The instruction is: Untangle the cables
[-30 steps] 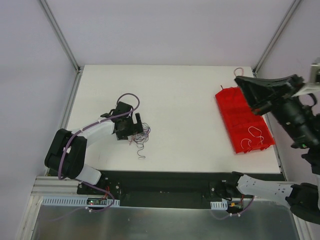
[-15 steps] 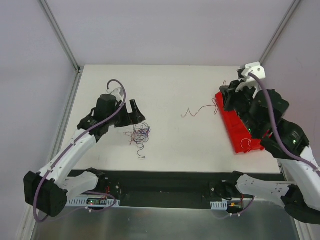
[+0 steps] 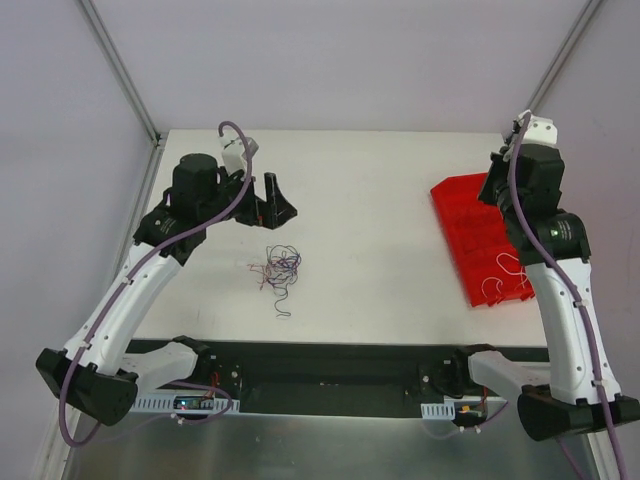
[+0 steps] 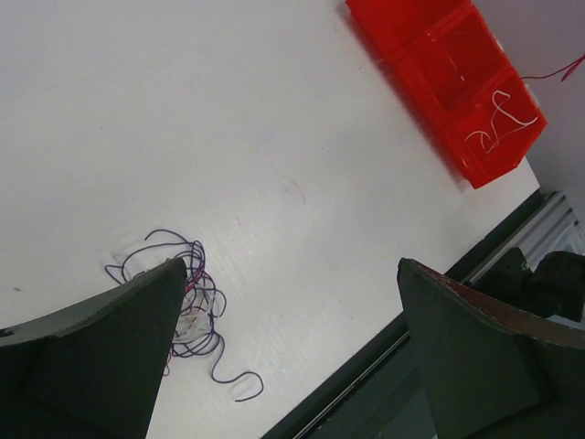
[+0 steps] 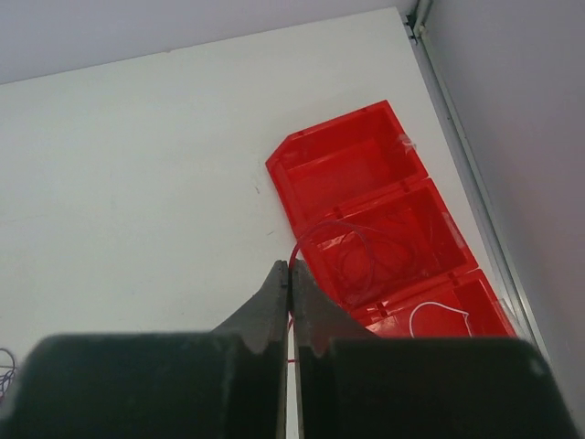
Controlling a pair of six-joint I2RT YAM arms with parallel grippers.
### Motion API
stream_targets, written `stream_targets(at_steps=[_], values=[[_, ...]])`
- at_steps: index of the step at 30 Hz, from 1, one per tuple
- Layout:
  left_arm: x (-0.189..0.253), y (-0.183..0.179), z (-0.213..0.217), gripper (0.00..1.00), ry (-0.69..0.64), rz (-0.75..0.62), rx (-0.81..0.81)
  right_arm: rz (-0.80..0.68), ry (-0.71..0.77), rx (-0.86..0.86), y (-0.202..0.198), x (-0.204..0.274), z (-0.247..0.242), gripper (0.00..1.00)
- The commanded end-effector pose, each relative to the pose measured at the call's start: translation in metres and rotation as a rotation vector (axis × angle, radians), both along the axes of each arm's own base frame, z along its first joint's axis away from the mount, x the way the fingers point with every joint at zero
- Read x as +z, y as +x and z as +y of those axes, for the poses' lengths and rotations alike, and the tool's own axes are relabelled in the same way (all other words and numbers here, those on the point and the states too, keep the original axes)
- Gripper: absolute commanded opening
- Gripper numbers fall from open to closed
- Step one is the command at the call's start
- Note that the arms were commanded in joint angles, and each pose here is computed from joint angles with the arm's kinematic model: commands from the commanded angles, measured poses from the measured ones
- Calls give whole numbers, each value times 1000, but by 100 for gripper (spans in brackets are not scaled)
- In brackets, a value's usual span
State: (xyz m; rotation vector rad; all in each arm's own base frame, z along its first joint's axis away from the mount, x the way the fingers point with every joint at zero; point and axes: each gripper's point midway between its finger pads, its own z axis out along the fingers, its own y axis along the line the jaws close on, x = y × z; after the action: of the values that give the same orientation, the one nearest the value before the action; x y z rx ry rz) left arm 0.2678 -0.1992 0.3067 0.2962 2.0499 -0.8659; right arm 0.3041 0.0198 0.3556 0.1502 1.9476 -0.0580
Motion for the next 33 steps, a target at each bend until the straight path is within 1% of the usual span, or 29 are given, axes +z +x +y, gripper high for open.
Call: stream_targets(at_steps=[1,4,6,13,19,21,26,33], values=[[-31,0,7,99,110,10,-42,-43,82,-36,11,16,-14,0],[-58,2,12,99,151,18,-32,-33,83,-75,14,19,-28,0],[-66,2,16,99,172,33,-18,-34,66,-109,13,22,-36,0],[-69,0,12,99,180,28,-32,-48,-2,-193,14,35,-59,0],[-75,1,10,99,182,50,-42,-37,4,-221,23,45,-67,0],[-76,-1,7,99,175,57,-55,-30,5,-247,25,45,-77,0],[-77,-1,7,99,173,61,-59,-2,8,-287,32,30,-92,0],[-77,-2,5,99,168,66,-68,56,54,-307,49,-16,-102,0]])
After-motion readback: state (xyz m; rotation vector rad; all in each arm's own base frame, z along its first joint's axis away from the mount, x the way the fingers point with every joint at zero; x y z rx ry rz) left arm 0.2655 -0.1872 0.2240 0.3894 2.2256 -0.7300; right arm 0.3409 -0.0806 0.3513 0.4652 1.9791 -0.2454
